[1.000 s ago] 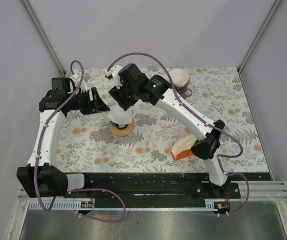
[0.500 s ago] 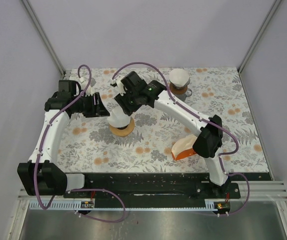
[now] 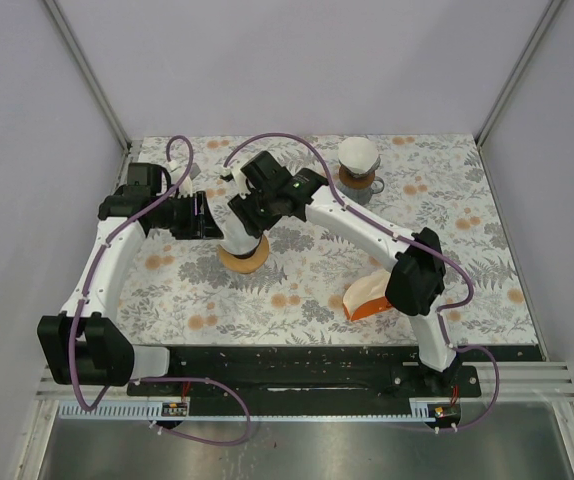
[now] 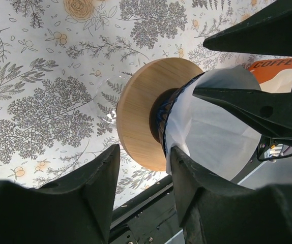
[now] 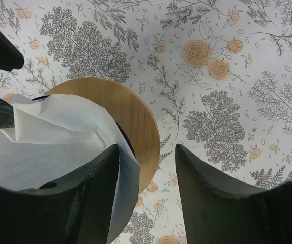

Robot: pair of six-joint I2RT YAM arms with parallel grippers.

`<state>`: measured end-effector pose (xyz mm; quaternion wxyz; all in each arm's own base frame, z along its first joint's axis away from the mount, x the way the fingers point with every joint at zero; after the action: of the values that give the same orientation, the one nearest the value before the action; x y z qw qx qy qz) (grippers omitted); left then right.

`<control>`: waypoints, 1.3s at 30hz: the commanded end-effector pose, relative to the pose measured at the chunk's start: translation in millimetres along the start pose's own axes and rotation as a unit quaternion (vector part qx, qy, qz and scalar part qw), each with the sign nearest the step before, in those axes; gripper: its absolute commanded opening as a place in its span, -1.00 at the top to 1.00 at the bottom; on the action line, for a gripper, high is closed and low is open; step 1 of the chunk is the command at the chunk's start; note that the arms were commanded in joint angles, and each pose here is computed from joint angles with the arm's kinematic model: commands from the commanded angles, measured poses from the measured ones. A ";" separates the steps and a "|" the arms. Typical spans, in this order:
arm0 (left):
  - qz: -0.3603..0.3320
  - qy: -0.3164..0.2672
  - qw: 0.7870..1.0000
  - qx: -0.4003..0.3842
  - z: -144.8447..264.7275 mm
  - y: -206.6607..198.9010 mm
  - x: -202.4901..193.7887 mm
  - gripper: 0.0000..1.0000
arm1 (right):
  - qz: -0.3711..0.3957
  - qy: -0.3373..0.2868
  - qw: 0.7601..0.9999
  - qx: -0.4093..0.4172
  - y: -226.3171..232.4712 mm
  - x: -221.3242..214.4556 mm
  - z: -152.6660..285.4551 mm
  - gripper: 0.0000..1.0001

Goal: Place the coffee filter in the dripper

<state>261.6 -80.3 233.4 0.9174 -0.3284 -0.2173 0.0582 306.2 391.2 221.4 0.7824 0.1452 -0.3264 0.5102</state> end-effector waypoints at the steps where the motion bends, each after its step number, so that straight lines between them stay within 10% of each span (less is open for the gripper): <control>1: -0.027 -0.026 0.999 0.004 5.7 -5.6 14.0 0.03 | 0.008 -0.052 0.999 0.000 2.8 23.1 25.7 -0.14; 29: -0.061 -0.081 0.995 0.006 45.1 -32.0 46.3 -0.51 | 0.053 -0.125 0.989 -0.065 -12.7 54.6 113.8 -0.39; 39: -0.029 -0.217 0.969 0.112 71.4 17.2 96.1 -0.55 | -0.074 -0.123 0.969 -0.201 -106.7 -3.1 168.5 -0.61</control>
<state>289.8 -36.3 296.0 0.9004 -0.2768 -0.3238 0.0883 310.8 312.2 345.4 0.7486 0.1067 -0.4714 0.4538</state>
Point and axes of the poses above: each gripper's point midway between its finger pads, its own z axis back along the fingers, its own y axis along the line the jaws close on, x = y × z, the point moved 5 cm from there along z, back along the fingers, and after that the axes turned 15 degrees about z, right-handed, at the moved point
